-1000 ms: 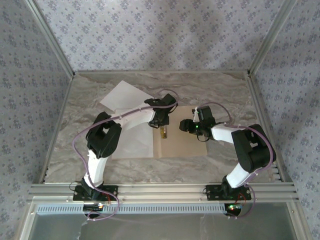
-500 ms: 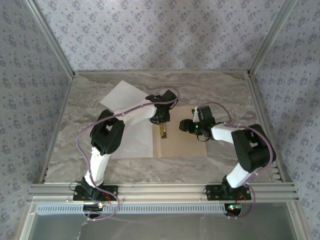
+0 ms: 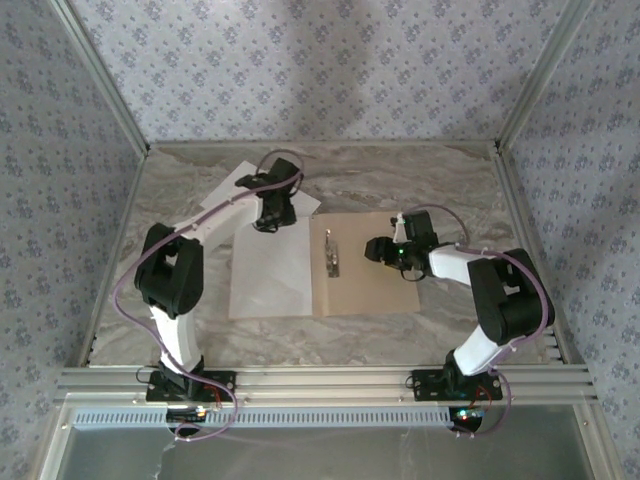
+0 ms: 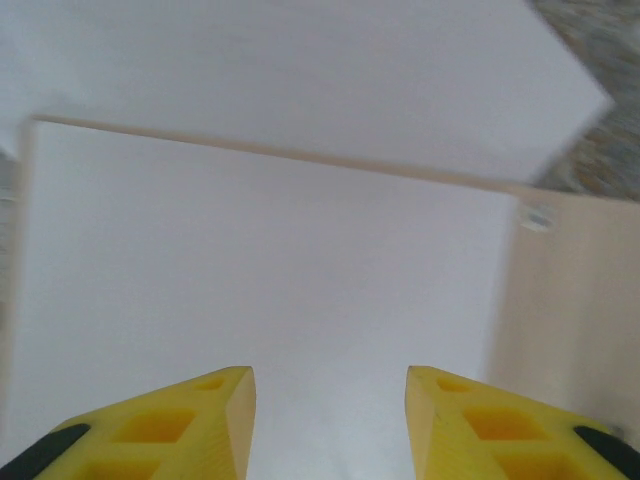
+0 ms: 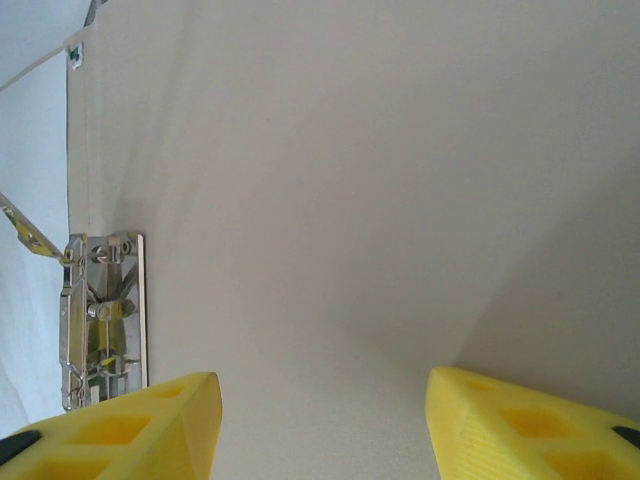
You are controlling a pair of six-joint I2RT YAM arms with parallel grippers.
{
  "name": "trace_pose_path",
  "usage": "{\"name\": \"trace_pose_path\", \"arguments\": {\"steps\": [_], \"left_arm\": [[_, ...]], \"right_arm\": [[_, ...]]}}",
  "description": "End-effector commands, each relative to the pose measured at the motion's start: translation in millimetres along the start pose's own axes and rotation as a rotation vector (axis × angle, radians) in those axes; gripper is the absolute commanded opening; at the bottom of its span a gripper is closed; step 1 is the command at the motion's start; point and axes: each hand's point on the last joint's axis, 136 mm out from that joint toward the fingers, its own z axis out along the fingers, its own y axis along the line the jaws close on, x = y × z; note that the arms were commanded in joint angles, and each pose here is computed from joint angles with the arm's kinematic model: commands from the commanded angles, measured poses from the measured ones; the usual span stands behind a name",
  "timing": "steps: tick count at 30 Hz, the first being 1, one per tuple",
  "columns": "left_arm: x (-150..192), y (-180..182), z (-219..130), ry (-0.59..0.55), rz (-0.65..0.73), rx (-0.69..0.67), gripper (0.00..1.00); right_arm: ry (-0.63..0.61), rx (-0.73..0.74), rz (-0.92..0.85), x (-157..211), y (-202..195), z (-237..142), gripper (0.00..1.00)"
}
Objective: Put the files into the folder
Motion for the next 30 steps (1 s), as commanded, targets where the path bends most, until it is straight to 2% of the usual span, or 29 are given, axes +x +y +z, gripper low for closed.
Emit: {"name": "trace_pose_path", "arguments": {"steps": [1,5,9,13,18,30], "left_arm": [[-4.8,14.8,4.0,0.014,-0.029,0.027,0.45],[-24.5,33.0,24.2,0.012,-0.094,0.05,0.46],[-37.0,31.2,41.6,0.023,-0.14,0.118,0.47],[-43.6,35.4,59.6,0.033,-0.19,0.12,0.48],[-38.3,45.1,82.5,0.072,-0.256,0.116,0.48],[-6.5,89.1,93.7,0.127,-0.321,0.048,0.47]], "right_arm": [[0.115,0.126,0.097,35.2,-43.5,-5.0,0.59],[0.095,0.089,0.163,24.9,-49.5,-8.7,0.59],[0.078,0.066,0.191,15.1,-50.6,-14.3,0.59],[0.053,0.071,0.203,4.9,-54.0,-24.5,0.59],[0.029,0.089,0.197,-6.2,-55.8,-35.1,0.59],[0.051,0.065,0.205,-1.2,-42.5,-48.6,0.61]]}}
